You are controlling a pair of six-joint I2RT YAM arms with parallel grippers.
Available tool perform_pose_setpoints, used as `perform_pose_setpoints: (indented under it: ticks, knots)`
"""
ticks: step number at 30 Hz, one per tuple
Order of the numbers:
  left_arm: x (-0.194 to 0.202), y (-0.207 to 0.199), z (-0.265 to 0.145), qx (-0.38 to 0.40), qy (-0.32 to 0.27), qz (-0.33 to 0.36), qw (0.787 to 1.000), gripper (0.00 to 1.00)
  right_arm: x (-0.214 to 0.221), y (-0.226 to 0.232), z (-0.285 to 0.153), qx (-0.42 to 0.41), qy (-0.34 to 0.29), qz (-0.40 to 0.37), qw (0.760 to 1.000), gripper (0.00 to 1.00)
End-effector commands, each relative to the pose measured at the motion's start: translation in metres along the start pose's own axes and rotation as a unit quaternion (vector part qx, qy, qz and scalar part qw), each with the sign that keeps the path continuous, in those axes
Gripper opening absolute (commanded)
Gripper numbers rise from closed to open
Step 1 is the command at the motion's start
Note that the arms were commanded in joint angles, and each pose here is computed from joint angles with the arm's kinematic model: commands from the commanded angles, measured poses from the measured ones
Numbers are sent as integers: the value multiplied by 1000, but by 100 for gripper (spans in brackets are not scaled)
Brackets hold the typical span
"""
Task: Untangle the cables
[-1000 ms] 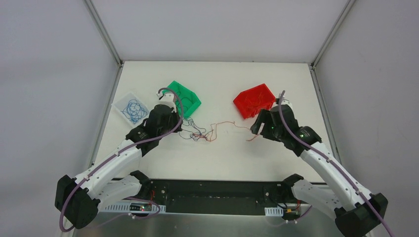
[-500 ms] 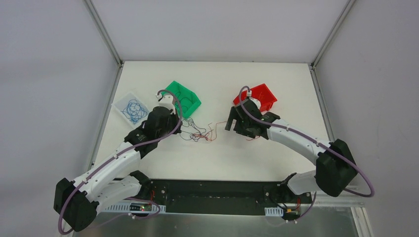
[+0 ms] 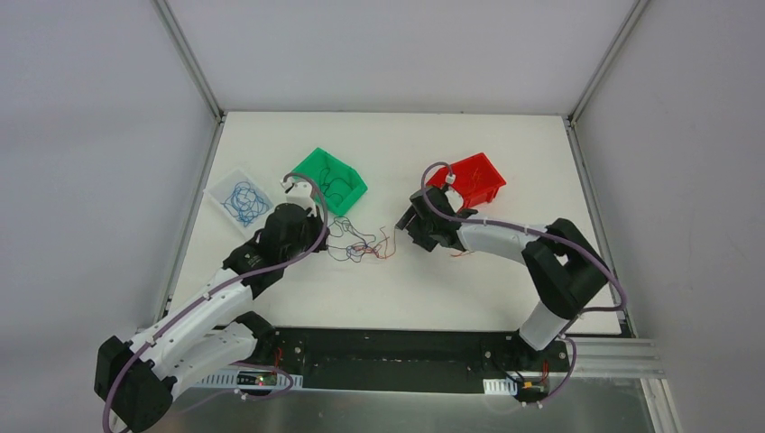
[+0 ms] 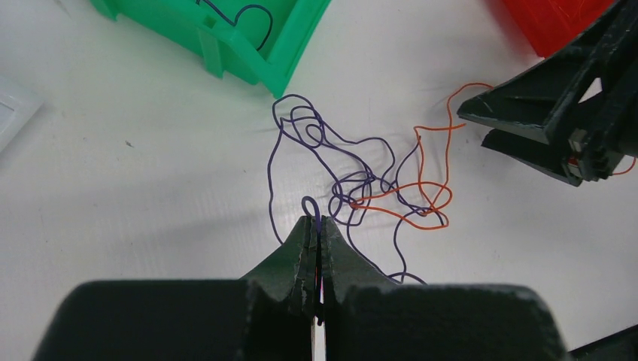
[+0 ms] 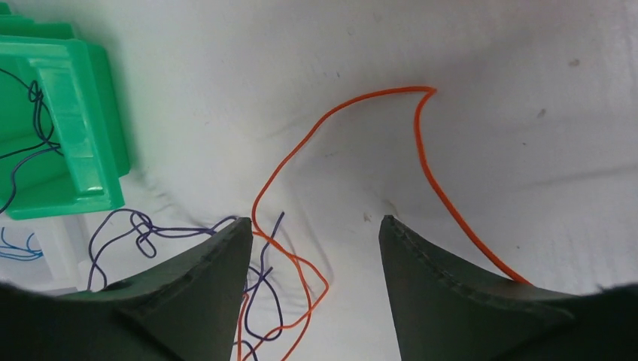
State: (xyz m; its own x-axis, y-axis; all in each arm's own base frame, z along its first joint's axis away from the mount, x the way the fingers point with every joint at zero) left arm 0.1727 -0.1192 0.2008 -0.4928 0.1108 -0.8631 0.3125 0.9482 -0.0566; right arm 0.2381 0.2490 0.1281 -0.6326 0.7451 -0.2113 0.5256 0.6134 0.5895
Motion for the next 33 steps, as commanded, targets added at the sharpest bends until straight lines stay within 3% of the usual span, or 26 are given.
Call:
perform_pose_setpoints:
  ticks: [1, 9, 14, 19, 25, 33]
  knots:
    - [1, 2, -4, -1, -17, 2, 1000, 0, 4, 29, 10, -38, -2, 22, 999, 64]
    - [5, 6, -8, -12, -25, 5, 1000, 0, 12, 33, 29, -26, 7, 12, 1000, 50]
    - [6, 9, -8, -34, -27, 0, 999, 0, 10, 28, 23, -27, -2, 9, 1000, 0]
    - [8, 19, -12, -94, -20, -3, 995, 0, -17, 3, -5, -29, -62, 17, 997, 0]
    - [10, 33, -21, -173, -21, -10, 985, 0, -81, -41, -45, -7, -130, 49, 990, 0]
    - [8, 43, -29, -228, -21, -14, 973, 0, -142, -79, -110, -8, -230, 77, 970, 0]
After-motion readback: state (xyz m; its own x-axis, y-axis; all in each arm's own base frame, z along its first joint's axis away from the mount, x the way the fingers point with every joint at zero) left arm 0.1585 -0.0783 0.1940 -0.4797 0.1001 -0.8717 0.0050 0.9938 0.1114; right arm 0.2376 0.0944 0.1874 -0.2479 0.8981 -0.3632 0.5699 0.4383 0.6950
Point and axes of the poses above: each gripper's point midway between its finger pads, its own z axis out along the fingers, its own y axis along the line the jaws close on, x = y × z, the point moved 10 cm from there along -z, back along the fingers, and after that the axes turned 13 degrees about z, right-handed, at the moved point
